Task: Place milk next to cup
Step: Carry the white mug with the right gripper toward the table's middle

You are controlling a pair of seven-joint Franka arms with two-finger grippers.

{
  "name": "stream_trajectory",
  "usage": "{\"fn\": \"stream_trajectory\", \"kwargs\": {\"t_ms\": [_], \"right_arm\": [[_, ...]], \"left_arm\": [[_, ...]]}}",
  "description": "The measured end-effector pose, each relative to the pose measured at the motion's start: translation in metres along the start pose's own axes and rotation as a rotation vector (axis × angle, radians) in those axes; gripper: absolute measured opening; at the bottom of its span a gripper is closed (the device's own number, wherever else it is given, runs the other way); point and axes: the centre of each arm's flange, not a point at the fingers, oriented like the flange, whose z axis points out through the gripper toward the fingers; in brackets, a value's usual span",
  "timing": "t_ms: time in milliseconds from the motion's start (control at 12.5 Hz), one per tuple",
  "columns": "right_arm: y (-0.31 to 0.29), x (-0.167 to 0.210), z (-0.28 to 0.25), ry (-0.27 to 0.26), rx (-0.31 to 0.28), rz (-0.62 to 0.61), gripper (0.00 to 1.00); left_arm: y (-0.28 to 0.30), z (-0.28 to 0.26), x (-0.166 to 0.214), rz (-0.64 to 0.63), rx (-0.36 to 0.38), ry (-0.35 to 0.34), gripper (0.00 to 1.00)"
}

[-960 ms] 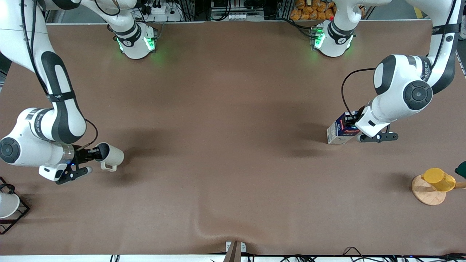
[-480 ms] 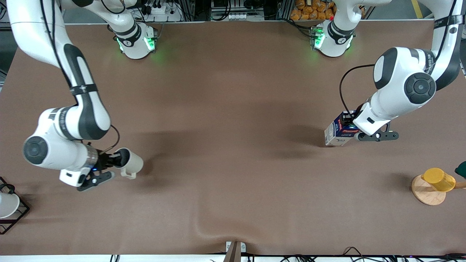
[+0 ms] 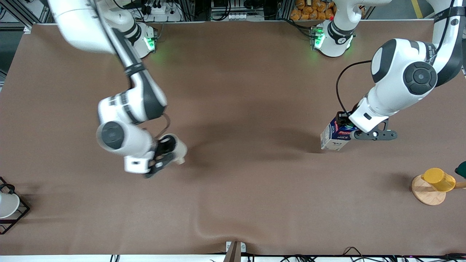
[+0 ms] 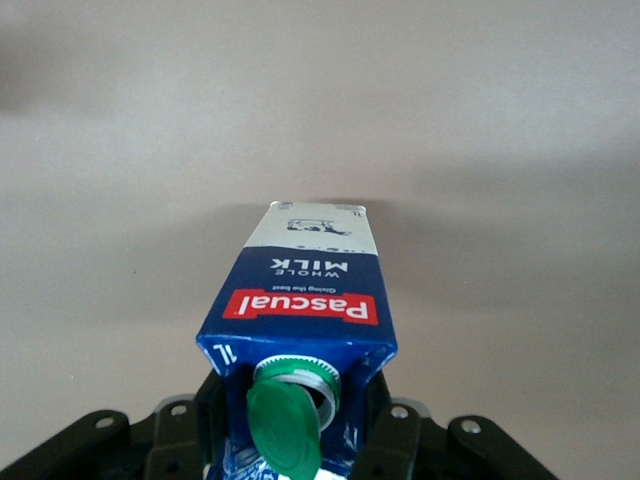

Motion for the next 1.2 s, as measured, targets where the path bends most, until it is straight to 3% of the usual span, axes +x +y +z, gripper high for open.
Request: {"fn": "stream_trajectory", "kwargs": {"t_ms": [240,480,640,960,1200], "right_arm": [[-0.073,0.041,0.021,0.02,-0.018,-0.117,0.05],[-0.127,0.081,0.044,0.135,-0.055,-0.203,0.05],[-0.141,0.098,0.055,0.176,-0.066,-0.228,0.05],[-0.155,0.117,0.065,0.198,-0.086,-0.326,0.05],[-0.143,0.116,0.072,0.163,-0.134,-0.409,0.05]], "left_arm": [[0.006,-0.001,-0.001,0.012,0.0,-0.001,0.55],[0.009,0.0,-0.003,0.019,0.001,-0.01,0.55],[0.014,0.0,-0.004,0.027,0.002,-0.014,0.55],[0.029,0.001,-0.009,0.047,0.003,-0.026,0.55],[0.04,-0.002,-0.013,0.045,0.003,-0.024,0.55]]}}
